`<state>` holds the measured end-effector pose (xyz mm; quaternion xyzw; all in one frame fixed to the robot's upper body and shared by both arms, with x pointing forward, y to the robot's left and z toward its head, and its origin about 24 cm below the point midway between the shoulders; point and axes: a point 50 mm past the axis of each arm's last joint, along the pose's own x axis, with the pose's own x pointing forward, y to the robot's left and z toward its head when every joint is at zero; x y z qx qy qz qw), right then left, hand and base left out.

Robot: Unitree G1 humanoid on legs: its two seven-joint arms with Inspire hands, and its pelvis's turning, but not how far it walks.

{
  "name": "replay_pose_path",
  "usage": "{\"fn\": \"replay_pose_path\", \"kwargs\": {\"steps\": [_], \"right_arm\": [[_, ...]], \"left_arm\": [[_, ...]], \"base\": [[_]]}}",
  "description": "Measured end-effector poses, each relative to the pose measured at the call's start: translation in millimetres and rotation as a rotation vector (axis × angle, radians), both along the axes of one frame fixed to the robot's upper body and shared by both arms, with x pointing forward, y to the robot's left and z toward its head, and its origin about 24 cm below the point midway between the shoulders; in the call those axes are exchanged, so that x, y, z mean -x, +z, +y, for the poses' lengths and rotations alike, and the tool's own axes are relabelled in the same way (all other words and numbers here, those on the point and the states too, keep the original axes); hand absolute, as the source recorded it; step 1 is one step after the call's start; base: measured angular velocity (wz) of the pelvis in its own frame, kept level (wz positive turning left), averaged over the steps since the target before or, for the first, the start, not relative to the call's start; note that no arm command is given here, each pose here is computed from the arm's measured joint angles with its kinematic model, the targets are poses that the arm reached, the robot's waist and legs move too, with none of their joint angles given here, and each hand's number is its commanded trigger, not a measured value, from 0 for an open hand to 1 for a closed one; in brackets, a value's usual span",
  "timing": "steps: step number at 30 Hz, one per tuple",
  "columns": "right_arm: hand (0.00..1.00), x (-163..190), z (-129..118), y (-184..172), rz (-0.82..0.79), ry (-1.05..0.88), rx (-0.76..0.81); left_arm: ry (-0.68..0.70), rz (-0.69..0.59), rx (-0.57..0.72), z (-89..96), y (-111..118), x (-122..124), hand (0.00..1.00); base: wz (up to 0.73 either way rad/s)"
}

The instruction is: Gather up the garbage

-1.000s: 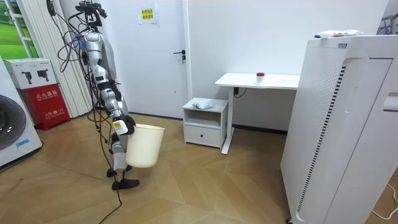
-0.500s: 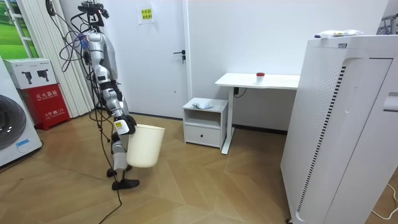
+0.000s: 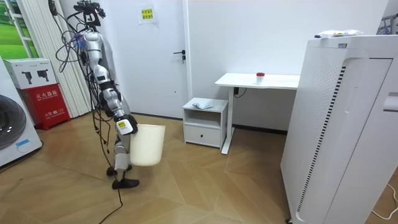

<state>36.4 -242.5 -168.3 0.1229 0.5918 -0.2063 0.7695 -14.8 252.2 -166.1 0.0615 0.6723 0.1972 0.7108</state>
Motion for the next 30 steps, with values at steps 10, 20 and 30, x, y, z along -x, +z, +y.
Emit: {"fn": "replay_pose_path", "kwargs": {"steps": [10, 20, 30], "right_arm": [[1.00, 7, -16, 4, 0.030, -0.044, 0.064], [1.00, 2, -20, 6, 0.007, -0.008, 0.101], [1.00, -40, -14, 13, -0.151, 0.061, 0.151]], "left_arm": [[-0.081, 0.065, 0.010, -5.5, 0, 13, 0.00], [-0.110, -0.042, 0.010, -7.3, -2, -14, 0.00], [-0.267, -0.407, -0.161, -7.7, 20, -122, 0.00]], "base": [[0.06], [-0.21], [-0.03]]}}
